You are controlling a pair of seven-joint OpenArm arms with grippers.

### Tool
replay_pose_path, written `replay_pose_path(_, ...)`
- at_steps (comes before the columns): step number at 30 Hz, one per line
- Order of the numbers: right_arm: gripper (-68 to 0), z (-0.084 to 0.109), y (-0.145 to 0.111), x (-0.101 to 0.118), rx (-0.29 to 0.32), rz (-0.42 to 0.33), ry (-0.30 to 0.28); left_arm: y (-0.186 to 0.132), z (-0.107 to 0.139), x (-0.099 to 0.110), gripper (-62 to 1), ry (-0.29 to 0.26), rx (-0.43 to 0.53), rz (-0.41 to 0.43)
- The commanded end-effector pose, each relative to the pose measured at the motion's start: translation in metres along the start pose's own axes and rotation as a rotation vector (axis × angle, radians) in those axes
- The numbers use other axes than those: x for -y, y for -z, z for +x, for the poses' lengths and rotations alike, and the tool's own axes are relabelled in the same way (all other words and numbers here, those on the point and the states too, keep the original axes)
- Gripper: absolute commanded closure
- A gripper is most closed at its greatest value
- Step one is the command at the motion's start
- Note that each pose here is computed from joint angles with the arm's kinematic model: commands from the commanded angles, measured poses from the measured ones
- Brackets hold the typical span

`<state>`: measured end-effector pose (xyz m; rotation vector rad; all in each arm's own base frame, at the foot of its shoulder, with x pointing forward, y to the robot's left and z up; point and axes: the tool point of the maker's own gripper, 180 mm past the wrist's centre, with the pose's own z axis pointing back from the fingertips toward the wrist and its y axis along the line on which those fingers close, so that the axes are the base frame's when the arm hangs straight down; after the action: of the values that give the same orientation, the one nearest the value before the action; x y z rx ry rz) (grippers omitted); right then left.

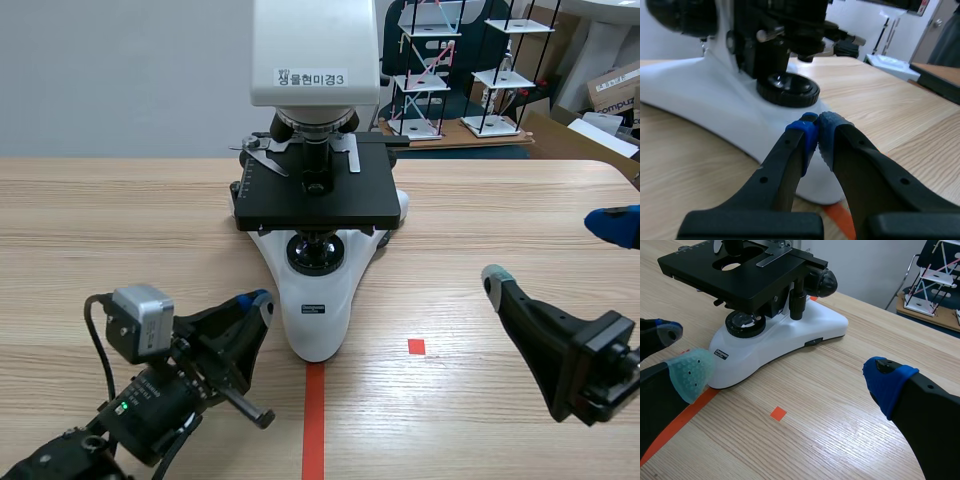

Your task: Point at the diaphragm

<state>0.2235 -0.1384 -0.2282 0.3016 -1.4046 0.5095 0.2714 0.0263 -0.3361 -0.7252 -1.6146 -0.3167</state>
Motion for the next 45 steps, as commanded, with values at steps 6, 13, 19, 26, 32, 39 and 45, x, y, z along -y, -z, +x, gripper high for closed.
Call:
replay_pose_path(6,-67.9,0.01,0.002,0.002,0.034,0.0,-0.014,0.014,0.018,-0.004,-4.0,-0.005,0.126,0.026)
replay_pose_path(13,-67.9,0.009,0.002,0.002,0.033,0.0,-0.014,0.016,0.023,-0.006,-4.0,-0.016,0.18,0.043)
replay_pose_path(19,-67.9,0.008,0.002,0.002,0.026,0.0,-0.014,0.016,0.027,-0.002,-4.0,-0.022,0.214,0.035)
replay_pose_path(26,-67.9,0.008,0.002,0.002,0.026,0.0,-0.014,0.016,0.028,0.002,-4.0,-0.009,0.22,0.011)
replay_pose_path(32,-67.9,0.008,0.002,0.002,0.026,0.0,-0.014,0.016,0.028,0.003,-4.0,-0.009,0.219,0.01)
replay_pose_path(39,-67.9,0.008,0.002,0.002,0.026,0.0,-0.014,0.016,0.028,0.003,-4.0,-0.009,0.22,0.01)
replay_pose_path(45,-67.9,0.008,0.002,0.002,0.027,0.0,-0.014,0.016,0.028,0.003,-4.0,-0.009,0.219,0.01)
